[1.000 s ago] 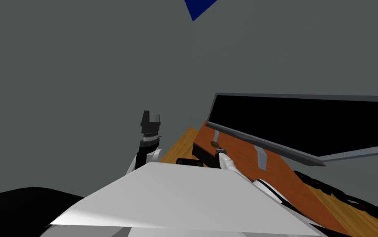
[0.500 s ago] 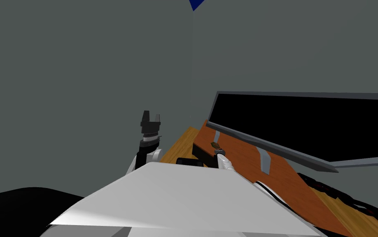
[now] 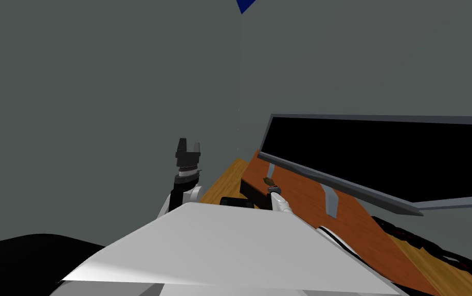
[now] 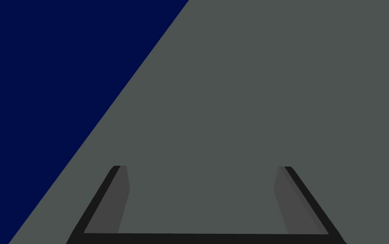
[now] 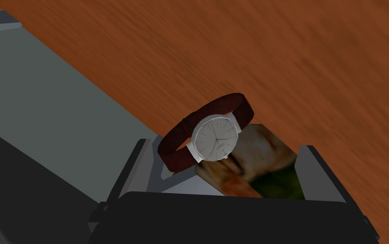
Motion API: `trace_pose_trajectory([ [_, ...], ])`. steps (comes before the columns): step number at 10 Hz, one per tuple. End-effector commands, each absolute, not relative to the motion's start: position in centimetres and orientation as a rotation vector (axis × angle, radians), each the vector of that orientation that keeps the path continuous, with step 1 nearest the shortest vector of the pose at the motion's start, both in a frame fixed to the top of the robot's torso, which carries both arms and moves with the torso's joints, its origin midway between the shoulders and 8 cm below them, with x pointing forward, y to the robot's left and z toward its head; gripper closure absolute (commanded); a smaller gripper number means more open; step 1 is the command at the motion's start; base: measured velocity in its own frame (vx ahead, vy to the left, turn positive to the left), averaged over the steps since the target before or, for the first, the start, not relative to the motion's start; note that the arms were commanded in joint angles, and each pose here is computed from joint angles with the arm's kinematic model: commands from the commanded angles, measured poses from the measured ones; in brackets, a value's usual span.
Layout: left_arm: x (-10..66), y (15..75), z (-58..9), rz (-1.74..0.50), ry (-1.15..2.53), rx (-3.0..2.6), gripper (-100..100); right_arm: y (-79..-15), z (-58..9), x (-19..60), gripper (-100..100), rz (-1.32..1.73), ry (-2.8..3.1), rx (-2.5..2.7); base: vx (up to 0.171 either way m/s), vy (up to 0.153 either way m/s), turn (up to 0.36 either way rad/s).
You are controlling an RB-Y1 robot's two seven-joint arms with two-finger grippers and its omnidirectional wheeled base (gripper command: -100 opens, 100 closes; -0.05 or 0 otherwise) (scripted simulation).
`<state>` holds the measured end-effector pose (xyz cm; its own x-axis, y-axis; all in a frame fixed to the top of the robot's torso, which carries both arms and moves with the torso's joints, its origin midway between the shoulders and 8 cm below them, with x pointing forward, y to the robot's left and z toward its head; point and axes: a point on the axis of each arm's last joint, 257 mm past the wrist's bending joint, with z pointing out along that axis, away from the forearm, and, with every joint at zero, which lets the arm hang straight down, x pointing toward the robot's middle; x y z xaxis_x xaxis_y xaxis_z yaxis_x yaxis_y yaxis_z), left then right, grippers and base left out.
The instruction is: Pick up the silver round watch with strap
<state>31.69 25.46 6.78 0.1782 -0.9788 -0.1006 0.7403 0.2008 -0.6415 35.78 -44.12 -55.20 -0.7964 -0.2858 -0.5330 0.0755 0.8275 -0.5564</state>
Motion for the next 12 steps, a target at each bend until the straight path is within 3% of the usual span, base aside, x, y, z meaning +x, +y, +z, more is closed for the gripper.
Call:
trace_pose_trajectory([
  [1, 31.7, 25.5, 6.8, -1.293, 0.563, -0.513, 0, -44.1, -55.2, 35.8, -100, -0.759, 2.381, -0.154, 0.0, 0.0, 0.0],
  [12, 31.7, 25.5, 6.8, -1.293, 0.563, -0.513, 0, -42.5, -56.1, 34.3, -100, -0.764, 2.386, -0.142, -0.004, -0.005, 0.016],
])
